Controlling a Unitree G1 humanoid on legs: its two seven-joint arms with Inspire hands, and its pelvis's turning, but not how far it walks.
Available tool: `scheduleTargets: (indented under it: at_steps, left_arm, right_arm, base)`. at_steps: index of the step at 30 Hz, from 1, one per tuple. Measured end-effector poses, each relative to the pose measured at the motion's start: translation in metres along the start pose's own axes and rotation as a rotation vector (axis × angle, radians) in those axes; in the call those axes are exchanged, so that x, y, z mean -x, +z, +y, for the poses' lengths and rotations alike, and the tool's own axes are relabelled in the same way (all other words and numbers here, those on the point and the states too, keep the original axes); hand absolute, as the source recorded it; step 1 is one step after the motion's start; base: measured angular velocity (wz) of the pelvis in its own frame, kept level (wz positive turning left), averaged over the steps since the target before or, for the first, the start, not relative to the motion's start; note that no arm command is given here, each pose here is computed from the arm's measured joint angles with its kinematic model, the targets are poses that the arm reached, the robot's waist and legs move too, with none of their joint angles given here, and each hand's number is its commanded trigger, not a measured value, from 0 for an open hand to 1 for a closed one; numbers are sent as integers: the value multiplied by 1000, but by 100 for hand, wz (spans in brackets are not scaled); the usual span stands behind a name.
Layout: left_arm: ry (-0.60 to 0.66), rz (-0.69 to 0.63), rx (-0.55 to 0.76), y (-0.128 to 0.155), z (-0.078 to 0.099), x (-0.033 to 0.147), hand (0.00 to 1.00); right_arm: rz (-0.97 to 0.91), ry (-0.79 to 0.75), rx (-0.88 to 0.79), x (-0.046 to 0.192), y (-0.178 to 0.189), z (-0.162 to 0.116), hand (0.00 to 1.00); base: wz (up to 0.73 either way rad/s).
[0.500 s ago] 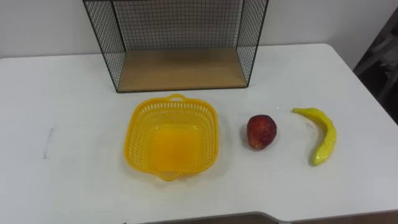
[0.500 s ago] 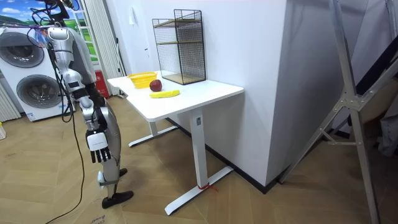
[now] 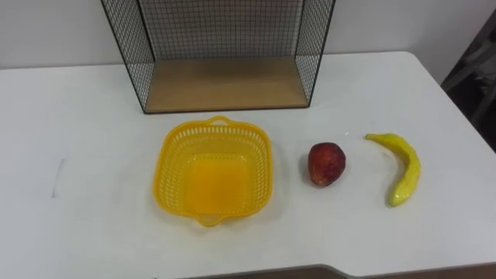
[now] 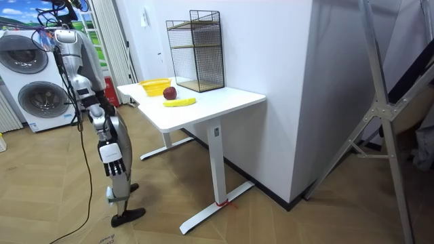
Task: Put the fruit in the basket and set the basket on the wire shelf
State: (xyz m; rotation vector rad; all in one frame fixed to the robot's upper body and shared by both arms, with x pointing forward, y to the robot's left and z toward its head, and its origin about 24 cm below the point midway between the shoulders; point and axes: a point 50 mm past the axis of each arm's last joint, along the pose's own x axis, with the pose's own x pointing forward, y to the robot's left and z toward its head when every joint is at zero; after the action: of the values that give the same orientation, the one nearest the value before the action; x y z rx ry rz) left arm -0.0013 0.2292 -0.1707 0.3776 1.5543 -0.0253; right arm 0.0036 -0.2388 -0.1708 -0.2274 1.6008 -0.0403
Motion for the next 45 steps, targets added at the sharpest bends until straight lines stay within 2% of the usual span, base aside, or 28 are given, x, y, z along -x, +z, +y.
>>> scheduleTargets:
  at_steps: [5, 8, 11, 13, 14, 16, 20, 22, 25, 26, 29, 31, 32, 34, 35, 37, 39, 41, 45]
  left_arm:
    - [9, -6, 17, 0, 1, 0, 0]
    - [25, -2, 42, -4, 2, 0, 0]
    - [40, -3, 107, -7, 6, 0, 0]
    - [73, 9, 186, -16, 9, 1, 0]
    - [82, 10, 204, -18, 10, 1, 0]
    - [115, 6, 263, -23, 15, 2, 0]
    - [179, -1, 331, -28, 27, 3, 0]
    - [220, 8, 341, -32, 33, 4, 0]
    - [264, -6, 335, -33, 39, 7, 0]
    - [272, -19, 334, -32, 41, 7, 0]
    - [290, -53, 332, -28, 46, 8, 0]
    - [296, -75, 325, -24, 49, 9, 0]
    - [294, -80, 315, -22, 49, 8, 0]
    - [283, -98, 279, -15, 48, 8, 0]
    - [279, -98, 269, -15, 48, 8, 0]
    - [271, -103, 248, -13, 47, 8, 0]
    - [263, -111, 226, -11, 46, 7, 0]
    - [251, -114, 217, -10, 44, 7, 0]
    - [232, -131, 180, -4, 41, 6, 0]
  right_arm:
    - [13, -40, -160, 0, -6, 0, 0]
    - [60, -56, -394, 0, -23, 0, 0]
    - [87, -71, -805, 1, -38, -1, 0]
    - [42, -90, -1240, 1, -37, -8, 0]
    - [26, -96, -1338, 1, -35, -11, 0]
    - [-46, -115, -1678, 3, -24, -26, 0]
    - [-176, -170, -2019, 12, -8, -60, 0]
    - [-247, -237, -2110, 22, 4, -86, 0]
    - [-359, -324, -2154, 44, 25, -120, 0]
    - [-388, -352, -2140, 50, 28, -127, 0]
    - [-568, -533, -2035, 86, 51, -164, 0]
    - [-759, -677, -1900, 125, 76, -187, 0]
    - [-807, -717, -1853, 135, 82, -192, 0]
    - [-992, -841, -1680, 171, 102, -204, 0]
    - [-1034, -870, -1636, 180, 107, -205, 0]
    - [-1214, -957, -1505, 214, 120, -204, 0]
    - [-1335, -962, -1432, 234, 132, -198, 0]
    - [-1416, -961, -1313, 244, 146, -188, 0]
    - [-1557, -824, -1063, 256, 173, -166, 0]
  base:
    - [0]
    - [-3]
    - [-12]
    - [-11]
    - [0]
    - [0]
    - [1]
    - [2]
    - [0]
    - [4]
    - [-9]
    - [-8]
    - [-4]
    - [0]
    - [0]
    - [0]
    - [0]
    - [0]
    - [8]
